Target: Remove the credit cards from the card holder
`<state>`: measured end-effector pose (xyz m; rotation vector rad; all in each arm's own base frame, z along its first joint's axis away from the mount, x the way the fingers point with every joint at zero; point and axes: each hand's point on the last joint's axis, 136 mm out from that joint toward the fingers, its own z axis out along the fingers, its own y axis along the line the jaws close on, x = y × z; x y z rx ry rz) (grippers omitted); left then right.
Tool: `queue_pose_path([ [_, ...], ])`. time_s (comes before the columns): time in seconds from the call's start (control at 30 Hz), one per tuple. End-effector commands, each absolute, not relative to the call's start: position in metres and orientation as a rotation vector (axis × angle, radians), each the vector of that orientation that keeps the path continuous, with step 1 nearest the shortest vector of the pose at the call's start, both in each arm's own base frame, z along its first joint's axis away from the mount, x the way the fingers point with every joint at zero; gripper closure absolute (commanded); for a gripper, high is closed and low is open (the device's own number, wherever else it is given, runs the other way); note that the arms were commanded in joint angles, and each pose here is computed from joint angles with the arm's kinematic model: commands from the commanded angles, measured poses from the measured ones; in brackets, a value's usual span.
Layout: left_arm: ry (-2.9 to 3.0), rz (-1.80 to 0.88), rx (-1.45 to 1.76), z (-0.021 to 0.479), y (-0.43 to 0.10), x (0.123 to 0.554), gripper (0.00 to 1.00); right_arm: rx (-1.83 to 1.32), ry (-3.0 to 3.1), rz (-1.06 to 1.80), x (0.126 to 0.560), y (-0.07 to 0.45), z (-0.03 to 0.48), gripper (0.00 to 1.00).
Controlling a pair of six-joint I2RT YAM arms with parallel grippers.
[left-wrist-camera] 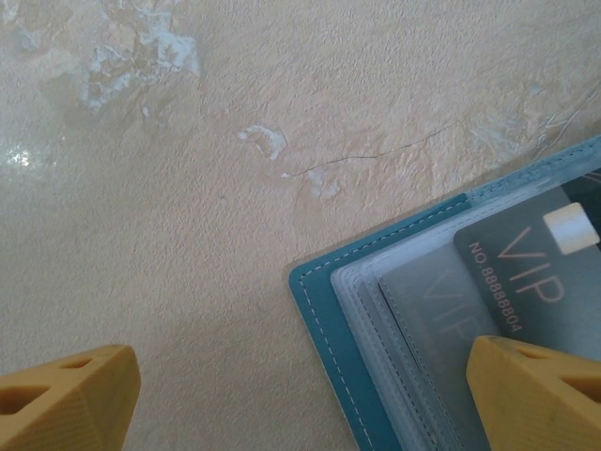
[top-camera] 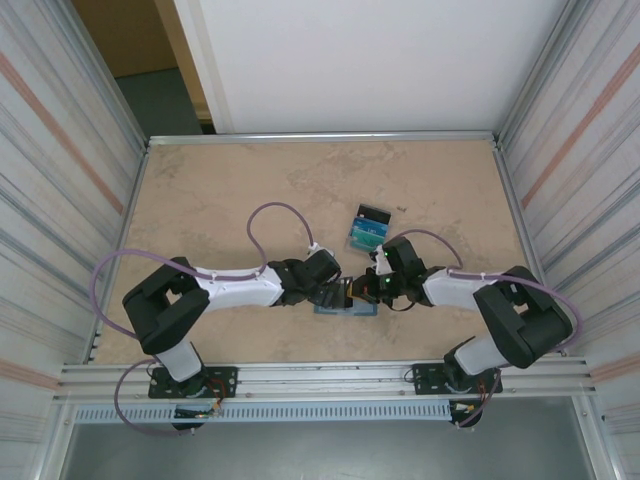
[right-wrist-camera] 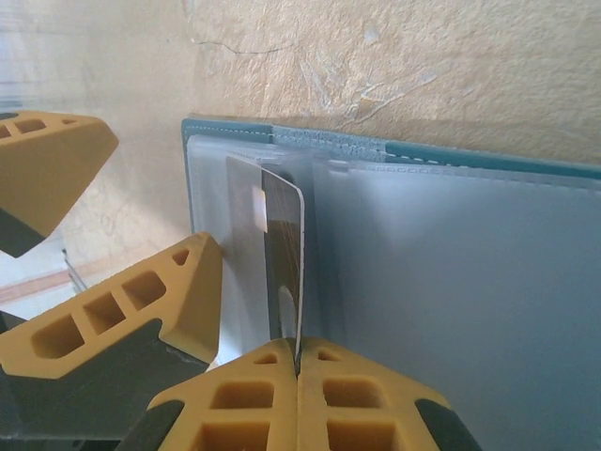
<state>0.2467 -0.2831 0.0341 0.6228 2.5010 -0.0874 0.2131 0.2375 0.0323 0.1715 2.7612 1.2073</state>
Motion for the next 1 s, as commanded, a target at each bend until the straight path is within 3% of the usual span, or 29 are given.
queue_pose_path([
  [0.0,2.550,0.047,0.662,0.017,-0.262,0.239,0.09,0.229,2.836,1.010,0.208,0.212,0.015,1.00],
  [0.53,2.529,0.085,0.677,0.021,-0.260,0.243,0.09,0.232,2.819,0.848,0.204,0.184,0.027,1.00],
  [0.97,2.465,0.121,0.706,0.040,-0.264,0.254,0.09,0.168,2.712,0.784,0.213,0.173,0.068,1.00],
])
